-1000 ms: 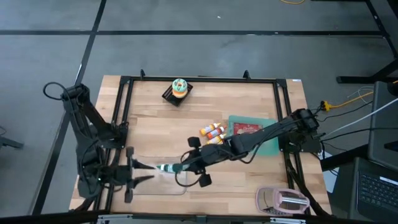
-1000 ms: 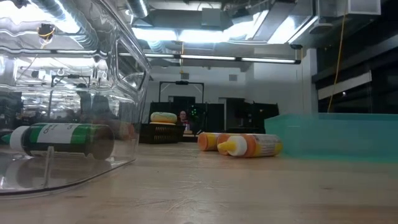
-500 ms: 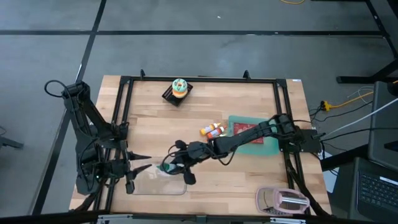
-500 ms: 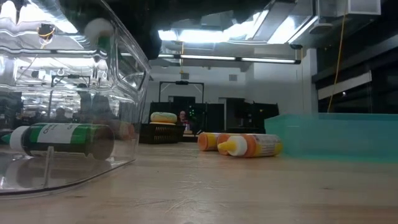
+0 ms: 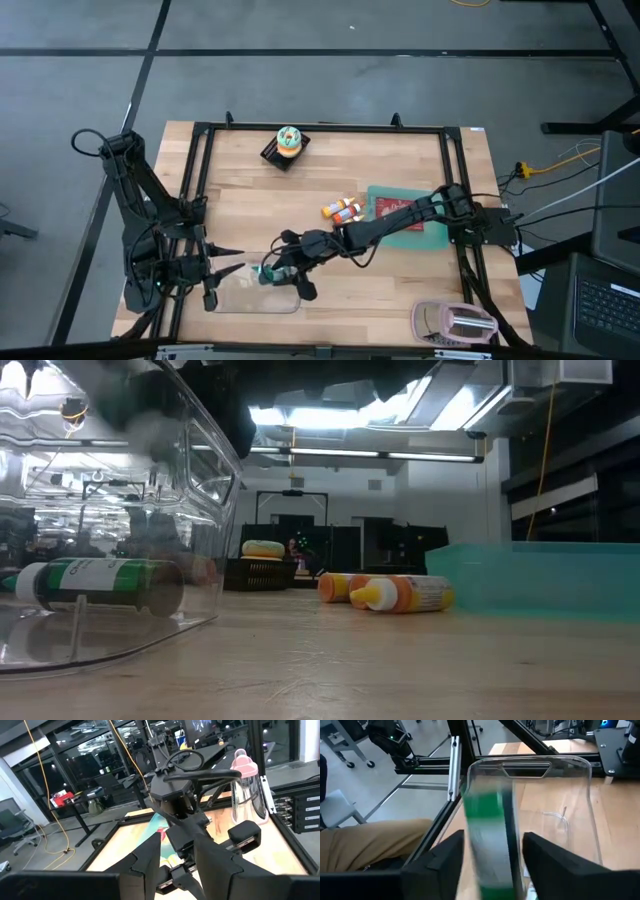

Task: Pick & Place Food Item
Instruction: Put the green food coloring bottle into the transparent bin, then put the top yellow food coloring bottle into the transparent bin

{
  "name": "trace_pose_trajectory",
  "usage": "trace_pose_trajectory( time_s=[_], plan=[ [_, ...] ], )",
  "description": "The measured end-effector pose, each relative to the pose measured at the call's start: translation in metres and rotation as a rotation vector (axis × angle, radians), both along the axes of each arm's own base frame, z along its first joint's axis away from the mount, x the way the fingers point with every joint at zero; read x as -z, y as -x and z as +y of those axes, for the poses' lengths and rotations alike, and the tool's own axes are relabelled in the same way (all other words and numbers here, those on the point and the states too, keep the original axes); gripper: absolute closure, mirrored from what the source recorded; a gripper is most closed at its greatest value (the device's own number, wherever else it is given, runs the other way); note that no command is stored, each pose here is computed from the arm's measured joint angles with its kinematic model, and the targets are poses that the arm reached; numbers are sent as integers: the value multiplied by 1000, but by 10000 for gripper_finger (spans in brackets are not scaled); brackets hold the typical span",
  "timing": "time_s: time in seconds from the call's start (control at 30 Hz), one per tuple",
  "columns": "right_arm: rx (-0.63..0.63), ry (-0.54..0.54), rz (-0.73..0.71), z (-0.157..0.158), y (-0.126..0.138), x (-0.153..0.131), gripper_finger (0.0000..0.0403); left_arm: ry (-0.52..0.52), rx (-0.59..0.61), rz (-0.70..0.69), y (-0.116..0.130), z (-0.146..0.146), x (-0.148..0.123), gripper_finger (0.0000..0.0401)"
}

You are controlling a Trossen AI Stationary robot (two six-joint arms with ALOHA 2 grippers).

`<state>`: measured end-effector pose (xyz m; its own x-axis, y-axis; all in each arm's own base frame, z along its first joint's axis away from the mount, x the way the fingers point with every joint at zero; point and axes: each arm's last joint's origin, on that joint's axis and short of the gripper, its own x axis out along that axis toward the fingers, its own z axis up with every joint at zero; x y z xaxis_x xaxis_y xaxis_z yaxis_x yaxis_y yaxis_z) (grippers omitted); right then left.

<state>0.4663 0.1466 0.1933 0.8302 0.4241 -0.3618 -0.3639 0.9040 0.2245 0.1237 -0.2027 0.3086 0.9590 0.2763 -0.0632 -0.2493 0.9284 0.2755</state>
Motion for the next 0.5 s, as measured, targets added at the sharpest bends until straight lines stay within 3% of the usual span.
trace_pose_trajectory(
  time_s=[0.27, 0.5],
  plan=[
    [-20, -13, -30, 2, 0, -3, 144, 46, -16, -7, -5, 3, 1, 287],
    [-174, -42, -214, 20, 8, -35, 141, 123, -7, 134, -55, 25, 20, 287]
  ],
)
